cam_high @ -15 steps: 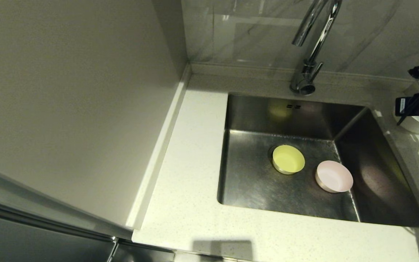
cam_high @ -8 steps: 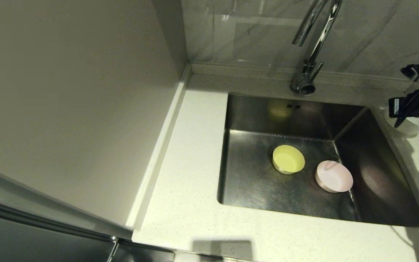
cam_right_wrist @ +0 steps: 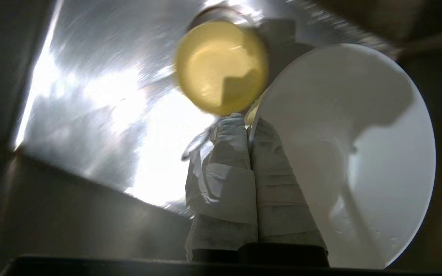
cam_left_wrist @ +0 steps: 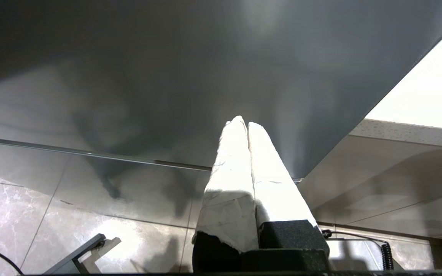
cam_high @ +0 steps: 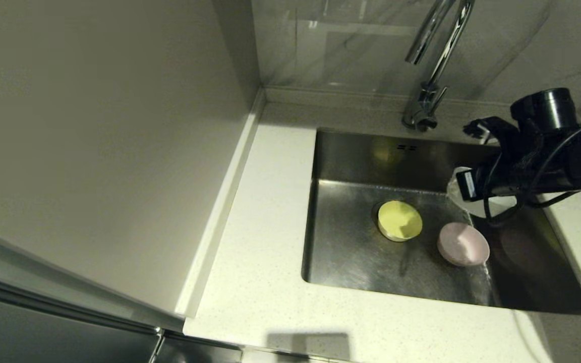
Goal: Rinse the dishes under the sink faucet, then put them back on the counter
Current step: Put a bowl into the sink
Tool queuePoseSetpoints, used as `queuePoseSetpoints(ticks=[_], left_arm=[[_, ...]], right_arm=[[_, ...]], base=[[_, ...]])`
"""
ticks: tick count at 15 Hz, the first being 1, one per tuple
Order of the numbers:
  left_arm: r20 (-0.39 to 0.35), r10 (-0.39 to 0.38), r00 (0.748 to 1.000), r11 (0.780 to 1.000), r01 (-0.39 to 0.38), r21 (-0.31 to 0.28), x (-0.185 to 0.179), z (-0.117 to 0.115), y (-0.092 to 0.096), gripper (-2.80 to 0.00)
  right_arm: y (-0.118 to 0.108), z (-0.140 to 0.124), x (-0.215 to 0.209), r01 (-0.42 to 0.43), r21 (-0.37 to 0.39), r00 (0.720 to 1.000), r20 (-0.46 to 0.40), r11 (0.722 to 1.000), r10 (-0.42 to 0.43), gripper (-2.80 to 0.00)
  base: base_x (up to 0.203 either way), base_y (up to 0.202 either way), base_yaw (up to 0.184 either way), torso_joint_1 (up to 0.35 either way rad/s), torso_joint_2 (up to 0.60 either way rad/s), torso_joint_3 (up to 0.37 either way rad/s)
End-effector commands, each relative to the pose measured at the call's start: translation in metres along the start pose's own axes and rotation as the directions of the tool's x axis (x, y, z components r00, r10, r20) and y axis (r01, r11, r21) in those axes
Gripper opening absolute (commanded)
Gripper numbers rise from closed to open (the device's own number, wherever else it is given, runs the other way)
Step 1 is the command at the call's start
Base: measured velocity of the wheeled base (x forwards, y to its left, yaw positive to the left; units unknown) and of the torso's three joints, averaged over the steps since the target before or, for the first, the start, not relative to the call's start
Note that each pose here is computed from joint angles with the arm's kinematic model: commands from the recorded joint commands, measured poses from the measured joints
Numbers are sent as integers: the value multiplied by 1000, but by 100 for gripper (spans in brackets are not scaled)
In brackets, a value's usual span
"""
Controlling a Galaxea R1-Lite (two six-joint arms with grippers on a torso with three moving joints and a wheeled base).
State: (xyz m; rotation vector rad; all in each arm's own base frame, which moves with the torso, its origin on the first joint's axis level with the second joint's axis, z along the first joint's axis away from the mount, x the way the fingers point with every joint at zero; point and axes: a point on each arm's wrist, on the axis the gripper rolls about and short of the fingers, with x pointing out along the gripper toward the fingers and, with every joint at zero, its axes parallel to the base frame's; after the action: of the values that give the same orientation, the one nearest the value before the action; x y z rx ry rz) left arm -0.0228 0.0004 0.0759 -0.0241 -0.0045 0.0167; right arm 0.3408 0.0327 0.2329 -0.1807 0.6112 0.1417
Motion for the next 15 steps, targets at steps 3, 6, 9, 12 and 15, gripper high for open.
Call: queuePoseSetpoints(ticks=[3, 6, 9, 12, 15], left_arm=[[2, 0, 1000, 1000, 0, -1, 0, 0, 0, -280], [2, 0, 1000, 1000, 0, -1, 0, 0, 0, -280], [2, 0, 1000, 1000, 0, -1, 0, 0, 0, -280], [2, 0, 1000, 1000, 0, -1, 0, 0, 0, -280], [2, 0, 1000, 1000, 0, -1, 0, 0, 0, -280]], right_arm=[[60, -40, 13, -91, -96, 995, 31, 991, 94, -280], [103, -58, 34, -133, -156, 986, 81, 979, 146, -280], [123, -65, 58, -139, -169, 979, 123, 976, 161, -280], [138, -82, 82, -142, -182, 977, 131, 973, 167, -280], [148, -89, 106, -144, -194, 974, 148, 970, 174, -280]], base=[[0, 0, 0, 0, 0, 0], [0, 0, 0, 0, 0, 0], [0, 0, 0, 0, 0, 0], [0, 0, 0, 0, 0, 0], [0, 0, 0, 0, 0, 0]])
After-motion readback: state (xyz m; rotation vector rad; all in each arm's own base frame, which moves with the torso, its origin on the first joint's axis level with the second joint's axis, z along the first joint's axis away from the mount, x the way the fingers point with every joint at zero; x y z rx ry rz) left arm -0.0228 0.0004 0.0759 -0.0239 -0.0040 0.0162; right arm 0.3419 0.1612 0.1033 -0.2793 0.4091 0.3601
